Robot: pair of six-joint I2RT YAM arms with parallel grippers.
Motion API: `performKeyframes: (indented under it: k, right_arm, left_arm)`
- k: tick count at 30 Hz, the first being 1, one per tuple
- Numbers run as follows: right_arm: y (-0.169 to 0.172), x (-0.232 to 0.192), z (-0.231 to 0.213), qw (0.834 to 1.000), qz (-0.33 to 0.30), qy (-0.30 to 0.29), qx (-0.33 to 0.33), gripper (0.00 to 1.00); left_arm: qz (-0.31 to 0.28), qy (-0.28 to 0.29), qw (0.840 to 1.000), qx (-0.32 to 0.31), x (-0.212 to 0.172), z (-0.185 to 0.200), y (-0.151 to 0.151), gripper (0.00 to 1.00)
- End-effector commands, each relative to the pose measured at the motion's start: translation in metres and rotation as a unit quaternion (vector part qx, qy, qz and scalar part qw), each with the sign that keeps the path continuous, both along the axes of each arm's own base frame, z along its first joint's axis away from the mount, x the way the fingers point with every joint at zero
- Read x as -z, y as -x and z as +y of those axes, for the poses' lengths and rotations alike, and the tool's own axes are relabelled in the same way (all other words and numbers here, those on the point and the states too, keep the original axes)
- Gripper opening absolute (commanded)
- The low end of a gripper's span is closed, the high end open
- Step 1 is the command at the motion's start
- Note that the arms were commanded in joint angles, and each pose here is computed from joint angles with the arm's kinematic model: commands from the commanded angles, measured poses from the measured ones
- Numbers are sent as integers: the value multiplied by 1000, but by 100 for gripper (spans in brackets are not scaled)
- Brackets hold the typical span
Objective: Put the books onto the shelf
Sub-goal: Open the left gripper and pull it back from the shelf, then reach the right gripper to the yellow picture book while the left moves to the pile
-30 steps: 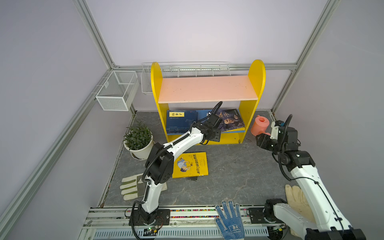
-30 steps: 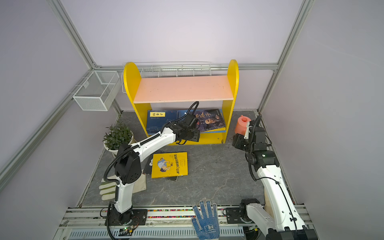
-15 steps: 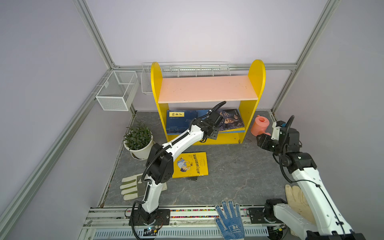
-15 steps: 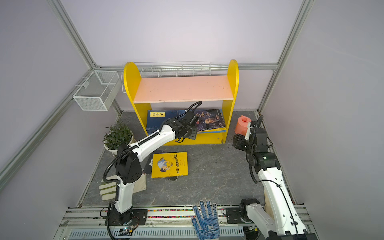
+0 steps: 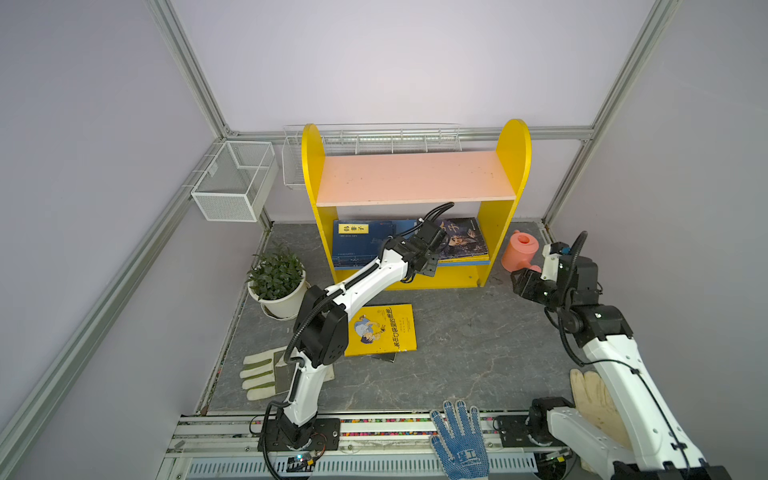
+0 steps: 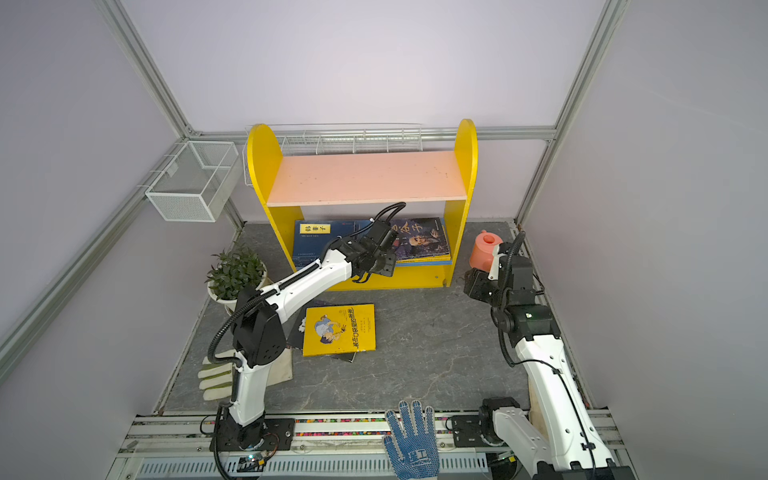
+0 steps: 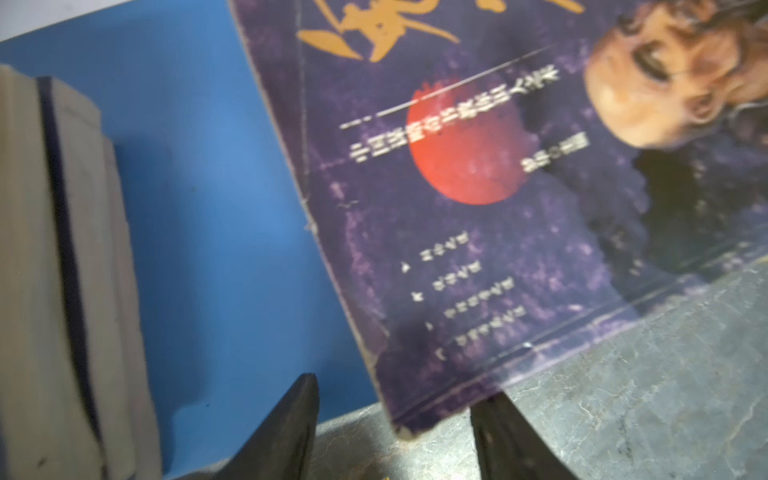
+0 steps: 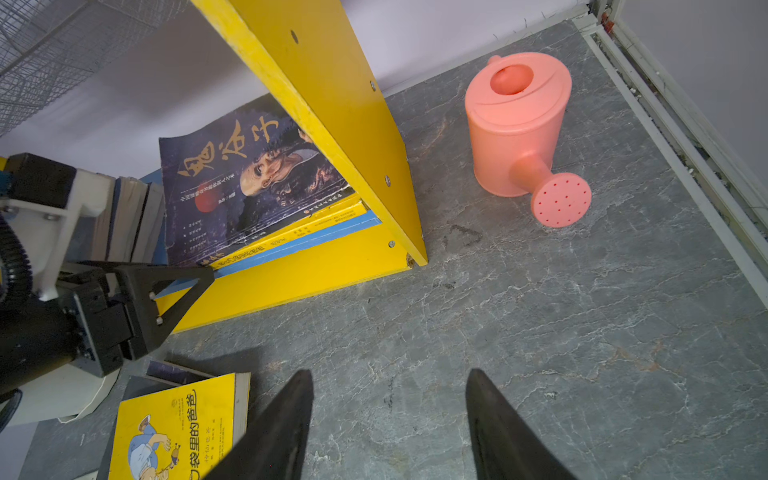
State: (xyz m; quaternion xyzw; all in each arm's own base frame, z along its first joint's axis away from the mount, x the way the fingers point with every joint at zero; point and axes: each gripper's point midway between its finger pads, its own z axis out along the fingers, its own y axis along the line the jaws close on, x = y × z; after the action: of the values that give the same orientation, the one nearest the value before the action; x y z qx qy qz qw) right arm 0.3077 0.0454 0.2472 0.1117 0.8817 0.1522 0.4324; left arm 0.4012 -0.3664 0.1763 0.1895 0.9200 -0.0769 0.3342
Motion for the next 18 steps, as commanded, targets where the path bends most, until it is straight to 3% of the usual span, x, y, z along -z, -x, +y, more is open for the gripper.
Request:
performKeyframes:
  k: [1, 5, 9, 15, 18]
  right_arm:
    - [4, 9, 24, 999, -6, -6, -53, 62]
    - [20, 38, 77, 988, 4, 13, -155, 62]
    - [41, 65, 137, 959, 17, 44, -278, 62]
    - [75, 115, 208, 886, 82, 74, -451, 63]
    - [87, 134, 236, 844, 122, 49, -520, 63]
  left_arm:
    - [-66, 67, 994, 50, -62, -10, 9, 59]
    - [-102, 114, 987, 49, -92, 6, 32, 59]
    - [-105, 137, 985, -5, -87, 45, 53, 61]
    - [-18, 117, 983, -143, -16, 138, 92, 66]
    - [33, 113, 972, -202, 25, 182, 113, 66]
